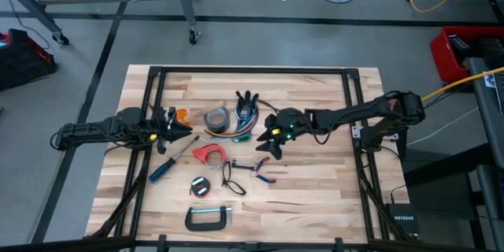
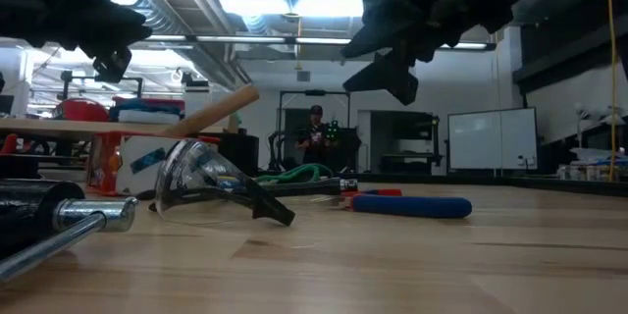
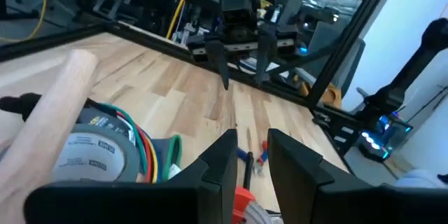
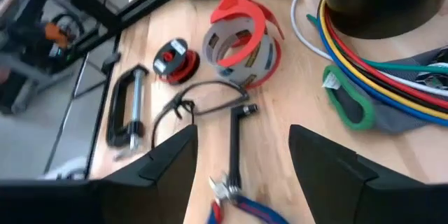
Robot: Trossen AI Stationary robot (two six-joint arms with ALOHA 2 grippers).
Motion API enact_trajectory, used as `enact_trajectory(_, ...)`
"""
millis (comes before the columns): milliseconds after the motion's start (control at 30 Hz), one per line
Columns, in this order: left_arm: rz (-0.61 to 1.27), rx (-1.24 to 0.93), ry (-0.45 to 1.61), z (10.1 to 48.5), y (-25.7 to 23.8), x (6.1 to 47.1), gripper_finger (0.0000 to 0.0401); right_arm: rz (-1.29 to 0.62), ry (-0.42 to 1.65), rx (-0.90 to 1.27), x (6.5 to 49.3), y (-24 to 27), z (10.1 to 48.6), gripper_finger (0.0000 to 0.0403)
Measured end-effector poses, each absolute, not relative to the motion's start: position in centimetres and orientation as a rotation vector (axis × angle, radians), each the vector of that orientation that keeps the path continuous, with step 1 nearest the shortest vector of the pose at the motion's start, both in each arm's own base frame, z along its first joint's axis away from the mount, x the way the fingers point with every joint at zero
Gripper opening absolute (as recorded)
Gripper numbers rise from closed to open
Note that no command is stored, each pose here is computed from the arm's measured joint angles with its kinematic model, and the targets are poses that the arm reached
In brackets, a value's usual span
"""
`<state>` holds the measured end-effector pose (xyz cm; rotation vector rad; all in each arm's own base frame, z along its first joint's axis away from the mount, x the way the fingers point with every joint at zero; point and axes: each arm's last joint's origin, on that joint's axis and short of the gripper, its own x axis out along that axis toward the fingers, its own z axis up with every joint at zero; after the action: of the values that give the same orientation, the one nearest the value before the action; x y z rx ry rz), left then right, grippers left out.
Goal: Coil cords
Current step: Put the safety goggles on the top center of the table
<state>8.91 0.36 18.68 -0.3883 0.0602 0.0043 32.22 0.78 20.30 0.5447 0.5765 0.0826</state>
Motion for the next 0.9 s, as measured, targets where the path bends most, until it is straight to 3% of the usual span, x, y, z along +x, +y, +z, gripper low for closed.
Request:
enact_trajectory(333,0.016,-0.477,0.094,18.4,0.4,8.9,0.0072,0.065,0.534,0.584,36.6,2.9,19.6,0.0229)
enact_trajectory(633,0.022,-0.479,0.118,18.2,0.4,8.8,0.0072,-0.051,0.755,0.563,41.6,3.0,19.0,0.0229)
enact_trajectory(900,0.026,-0.479,0.132,18.1,0.4,8.8,0.0072,-0.087,0.743,0.554,44.0,3.1,18.9,0.0229)
